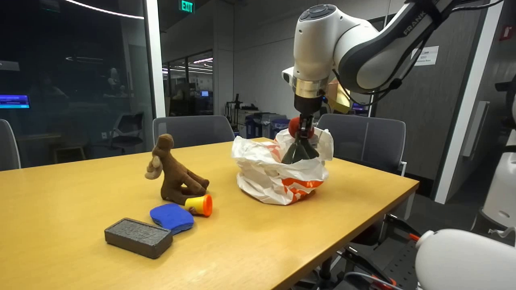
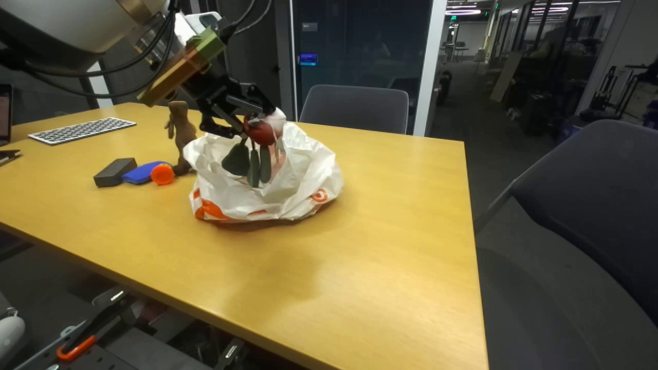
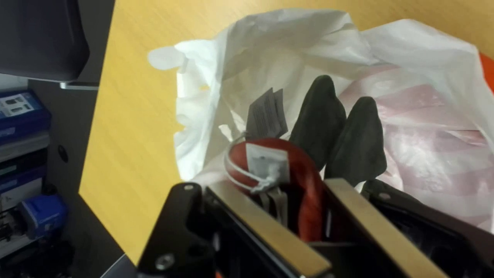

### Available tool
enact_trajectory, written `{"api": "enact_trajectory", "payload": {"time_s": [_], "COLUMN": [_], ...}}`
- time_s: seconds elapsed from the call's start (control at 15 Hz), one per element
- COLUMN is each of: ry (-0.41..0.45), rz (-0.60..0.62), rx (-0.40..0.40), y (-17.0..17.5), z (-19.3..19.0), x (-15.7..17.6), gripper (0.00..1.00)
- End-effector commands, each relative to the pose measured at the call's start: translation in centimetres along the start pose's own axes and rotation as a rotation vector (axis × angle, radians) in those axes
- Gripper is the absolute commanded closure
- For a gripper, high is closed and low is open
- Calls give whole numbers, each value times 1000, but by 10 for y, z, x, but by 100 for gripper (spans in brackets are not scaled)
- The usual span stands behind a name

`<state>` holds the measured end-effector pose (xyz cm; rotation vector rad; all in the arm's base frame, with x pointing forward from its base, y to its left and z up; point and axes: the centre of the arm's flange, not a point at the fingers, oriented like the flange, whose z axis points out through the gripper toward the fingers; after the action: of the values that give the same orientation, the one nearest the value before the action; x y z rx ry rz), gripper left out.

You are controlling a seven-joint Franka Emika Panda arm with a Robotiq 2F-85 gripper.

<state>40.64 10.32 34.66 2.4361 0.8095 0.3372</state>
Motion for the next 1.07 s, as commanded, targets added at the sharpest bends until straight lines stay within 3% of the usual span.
{"api": "enact_trajectory", "payload": {"time_s": [0.0,0.13,0.4,0.47,0.6,0.73,1.0], "ry": [-9,-1,70,71,83,67,144], "rz": [-40,-51,-55,-32,-28,-1,16], "rx": [190,258,309,312,342,349,325], "y": [-7,-15,-25,-25,-25,-21,-3], "z": [-2,9,29,32,33,28,-24], "x": [6,10,19,22,22,21,18], "gripper": [100,100,100,75,69,53,22]}}
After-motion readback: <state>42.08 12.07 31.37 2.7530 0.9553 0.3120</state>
